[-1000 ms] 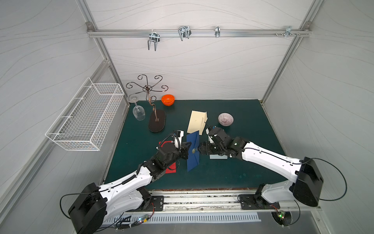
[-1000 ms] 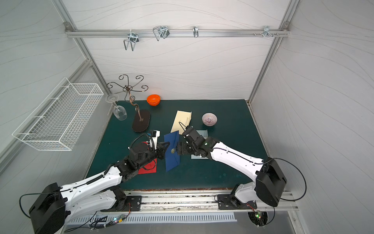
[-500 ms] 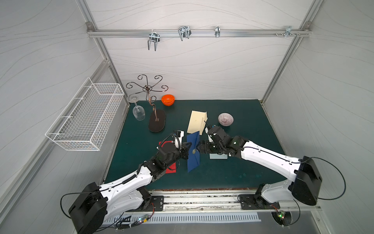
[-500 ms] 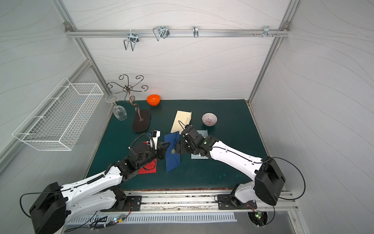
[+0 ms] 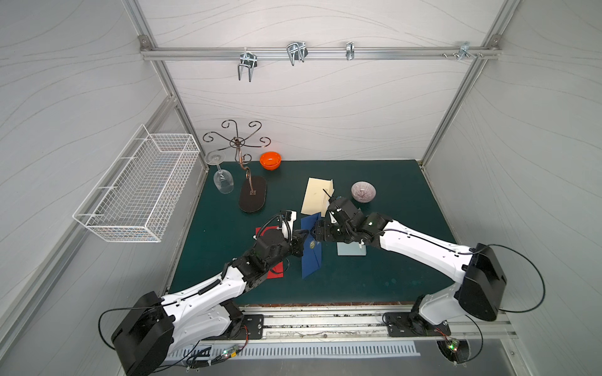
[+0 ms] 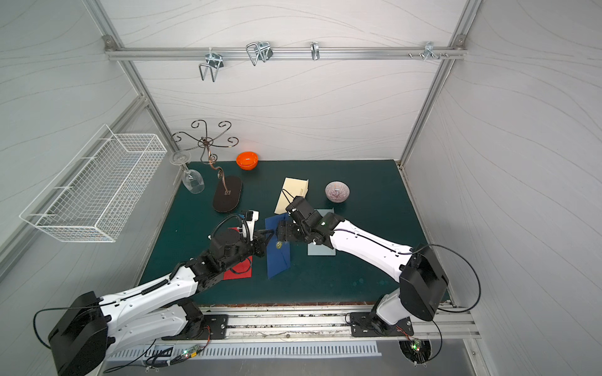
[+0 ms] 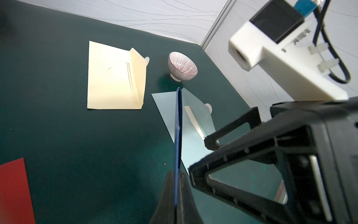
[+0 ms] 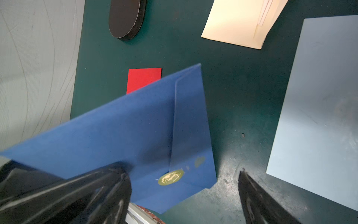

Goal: Open the envelope
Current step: Open the envelope flap on the envelope.

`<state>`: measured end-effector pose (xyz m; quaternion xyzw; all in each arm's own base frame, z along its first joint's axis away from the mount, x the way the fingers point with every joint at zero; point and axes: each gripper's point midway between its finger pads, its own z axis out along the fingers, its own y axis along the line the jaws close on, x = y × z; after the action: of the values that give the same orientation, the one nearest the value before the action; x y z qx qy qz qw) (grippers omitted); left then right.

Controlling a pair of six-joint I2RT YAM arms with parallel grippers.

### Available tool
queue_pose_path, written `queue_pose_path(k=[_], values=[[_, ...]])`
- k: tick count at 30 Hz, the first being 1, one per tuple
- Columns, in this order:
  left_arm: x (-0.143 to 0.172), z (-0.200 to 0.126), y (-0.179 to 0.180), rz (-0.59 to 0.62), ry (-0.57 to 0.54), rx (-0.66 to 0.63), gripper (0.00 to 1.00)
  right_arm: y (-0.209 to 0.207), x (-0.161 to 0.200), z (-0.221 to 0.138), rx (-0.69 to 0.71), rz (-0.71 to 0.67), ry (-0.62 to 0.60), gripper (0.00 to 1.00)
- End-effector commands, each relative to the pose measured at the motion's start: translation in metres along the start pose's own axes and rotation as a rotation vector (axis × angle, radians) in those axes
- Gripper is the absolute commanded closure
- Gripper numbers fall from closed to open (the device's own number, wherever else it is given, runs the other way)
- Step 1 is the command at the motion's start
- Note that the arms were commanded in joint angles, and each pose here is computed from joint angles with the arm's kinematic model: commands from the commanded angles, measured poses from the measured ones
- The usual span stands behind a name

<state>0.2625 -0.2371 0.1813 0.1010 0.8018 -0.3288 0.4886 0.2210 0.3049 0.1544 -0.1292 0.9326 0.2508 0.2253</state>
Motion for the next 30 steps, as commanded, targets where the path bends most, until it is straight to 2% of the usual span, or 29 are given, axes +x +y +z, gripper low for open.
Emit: queue_pose_path(k=[1,17,25,30], values=[[-0.023,-0.001,-0.014,-0.002,-0.078,0.047,1.0,0.002,-0.004,-0.007,0.012,0.013,-0.014,0.13],[-0.017,0.003,-0.015,-0.043,-0.036,0.052,1.0,0.02,-0.016,0.002,-0.037,0.079,-0.008,0.12],[-0.012,0.004,-0.007,-0.083,-0.008,0.007,1.0,0.024,-0.008,0.02,-0.018,0.102,0.088,0.12],[-0.012,0.004,-0.008,-0.088,-0.017,0.015,1.0,0.018,-0.008,0.021,0.017,0.114,0.083,0.12]])
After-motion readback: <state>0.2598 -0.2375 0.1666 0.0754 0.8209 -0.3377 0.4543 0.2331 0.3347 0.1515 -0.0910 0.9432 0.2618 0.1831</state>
